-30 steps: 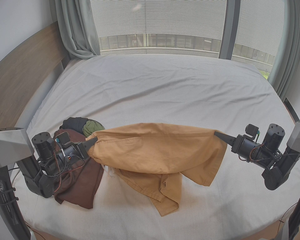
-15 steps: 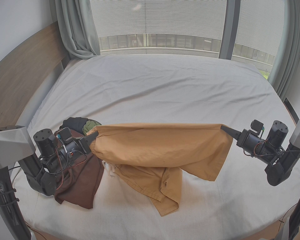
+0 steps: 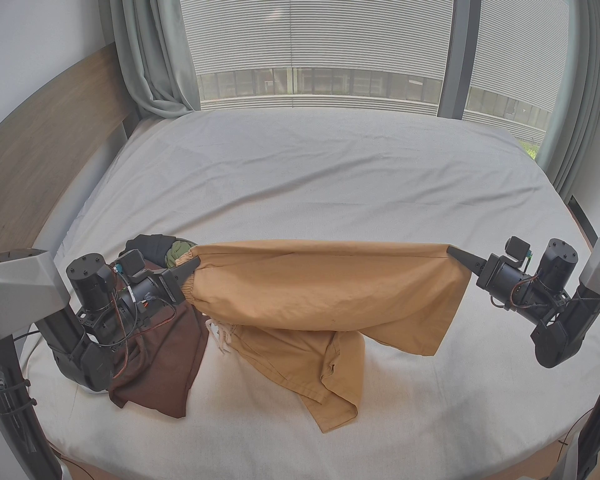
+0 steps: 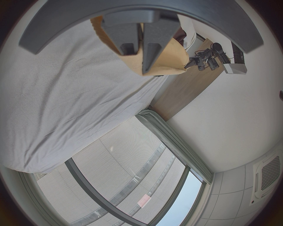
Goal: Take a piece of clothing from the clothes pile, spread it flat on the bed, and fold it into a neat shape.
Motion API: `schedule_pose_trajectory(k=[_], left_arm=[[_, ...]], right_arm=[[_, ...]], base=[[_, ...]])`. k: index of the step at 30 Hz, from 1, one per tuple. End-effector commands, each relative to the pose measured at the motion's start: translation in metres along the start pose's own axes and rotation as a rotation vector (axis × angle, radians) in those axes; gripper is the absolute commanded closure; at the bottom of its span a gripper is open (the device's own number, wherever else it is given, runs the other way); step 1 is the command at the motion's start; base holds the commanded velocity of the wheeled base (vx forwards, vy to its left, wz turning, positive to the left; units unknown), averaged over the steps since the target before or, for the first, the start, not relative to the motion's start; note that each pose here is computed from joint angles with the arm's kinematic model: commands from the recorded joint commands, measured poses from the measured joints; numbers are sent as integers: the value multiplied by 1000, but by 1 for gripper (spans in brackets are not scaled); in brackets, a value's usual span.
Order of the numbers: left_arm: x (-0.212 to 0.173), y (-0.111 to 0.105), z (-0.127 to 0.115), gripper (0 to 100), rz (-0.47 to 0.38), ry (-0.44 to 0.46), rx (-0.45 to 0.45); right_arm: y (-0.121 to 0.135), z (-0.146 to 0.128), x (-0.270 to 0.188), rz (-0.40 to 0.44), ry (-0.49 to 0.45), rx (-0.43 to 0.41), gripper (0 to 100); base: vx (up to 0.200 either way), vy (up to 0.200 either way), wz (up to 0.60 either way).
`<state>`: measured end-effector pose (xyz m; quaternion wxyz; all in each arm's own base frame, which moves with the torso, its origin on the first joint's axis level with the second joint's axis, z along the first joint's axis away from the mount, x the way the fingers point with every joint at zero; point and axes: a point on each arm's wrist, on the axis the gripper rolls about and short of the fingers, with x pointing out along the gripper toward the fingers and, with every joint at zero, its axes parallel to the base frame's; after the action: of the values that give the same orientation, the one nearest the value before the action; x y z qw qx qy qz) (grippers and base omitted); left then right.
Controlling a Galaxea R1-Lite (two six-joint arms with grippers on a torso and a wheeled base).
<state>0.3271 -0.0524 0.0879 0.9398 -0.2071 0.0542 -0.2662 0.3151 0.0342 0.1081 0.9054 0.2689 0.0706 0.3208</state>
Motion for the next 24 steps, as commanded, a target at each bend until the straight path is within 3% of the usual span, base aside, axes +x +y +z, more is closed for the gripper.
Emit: schedule_pose_trajectory(k=[1, 12, 24], left_arm=[[0, -2, 2, 100, -3, -6, 3], [4, -5, 8, 100, -2, -40, 18], [30, 13, 1, 100, 63, -85, 17]], right_arm=[[-1, 0, 0, -2, -1, 0, 100], [0, 0, 3, 6, -2, -6, 100], [-29, 4, 37, 18, -43, -27, 100]], base=[[0, 0, 0], [0, 0, 0], [0, 0, 0]])
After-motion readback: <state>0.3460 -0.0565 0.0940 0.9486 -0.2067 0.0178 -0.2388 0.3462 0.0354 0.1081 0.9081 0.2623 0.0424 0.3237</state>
